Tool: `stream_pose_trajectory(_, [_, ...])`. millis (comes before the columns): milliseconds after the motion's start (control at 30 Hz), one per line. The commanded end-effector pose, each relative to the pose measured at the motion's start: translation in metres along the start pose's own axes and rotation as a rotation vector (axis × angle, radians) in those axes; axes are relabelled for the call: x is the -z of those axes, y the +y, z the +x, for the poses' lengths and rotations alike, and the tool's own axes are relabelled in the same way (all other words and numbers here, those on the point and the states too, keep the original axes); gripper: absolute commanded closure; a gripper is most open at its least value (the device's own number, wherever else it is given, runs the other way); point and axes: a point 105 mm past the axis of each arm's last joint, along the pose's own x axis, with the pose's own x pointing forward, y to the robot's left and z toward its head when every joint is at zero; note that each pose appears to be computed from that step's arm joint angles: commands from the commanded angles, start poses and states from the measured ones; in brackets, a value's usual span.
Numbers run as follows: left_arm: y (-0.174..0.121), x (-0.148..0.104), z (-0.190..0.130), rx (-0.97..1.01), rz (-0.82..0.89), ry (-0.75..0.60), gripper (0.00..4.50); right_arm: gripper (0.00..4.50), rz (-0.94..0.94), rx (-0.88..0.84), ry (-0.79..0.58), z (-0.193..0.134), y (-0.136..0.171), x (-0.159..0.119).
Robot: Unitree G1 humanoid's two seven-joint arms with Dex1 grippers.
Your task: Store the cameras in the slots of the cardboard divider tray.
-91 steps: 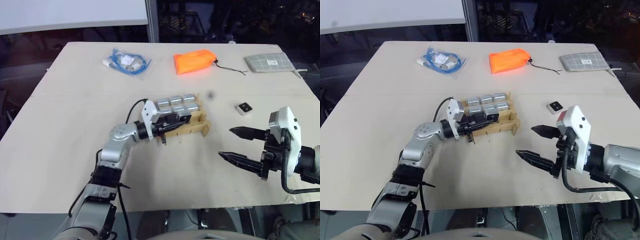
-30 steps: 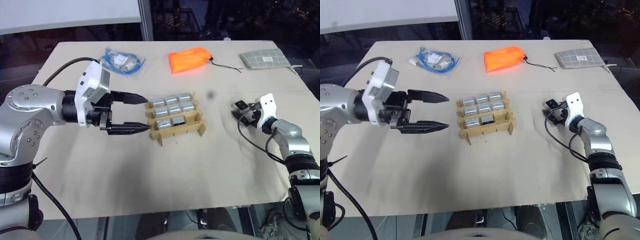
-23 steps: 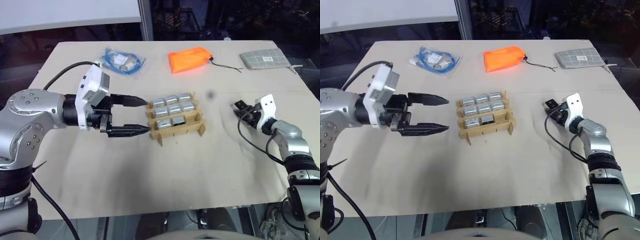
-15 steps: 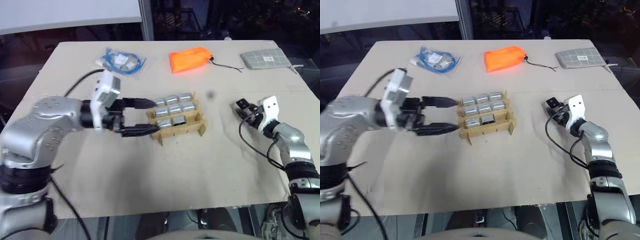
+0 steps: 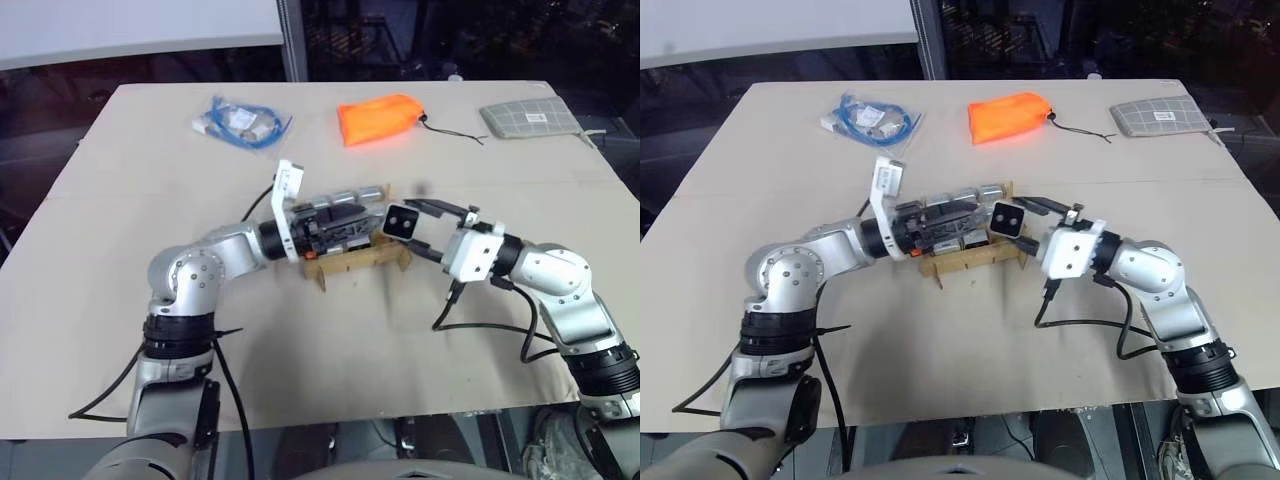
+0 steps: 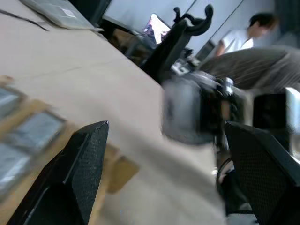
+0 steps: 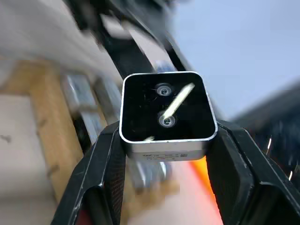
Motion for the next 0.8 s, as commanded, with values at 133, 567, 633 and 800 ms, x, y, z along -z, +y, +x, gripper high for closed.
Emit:
stream_pose_trajectory(133, [-0.0165,-0.0075,0.0070,0.074,0.032,-0.003,0.43,2.62,-0.124,-0.055,-0.058,0.0075,0.0046,-0.0158])
stream_pose_trajectory(567, [-0.0239,0.0009,0.0006,0.126,0.034,0.063,0.43,2.62,-0.156,-0.073,-0.067,0.0090,0.0060,-0.0152])
stream_pose_trajectory(633, [-0.0221,-0.0012,0.0010,0.122,0.038,0.060,0.43,2.62,-0.161,-0.073,-0.069,0.0092,0.0055,-0.0155])
stream_pose_trajectory(800, [-0.0207,-0.0045,0.0021,0.130,0.055,0.063,0.69,2.62,-0.168,-0.077,-0.071,0.0091,0.0053,-0.0163])
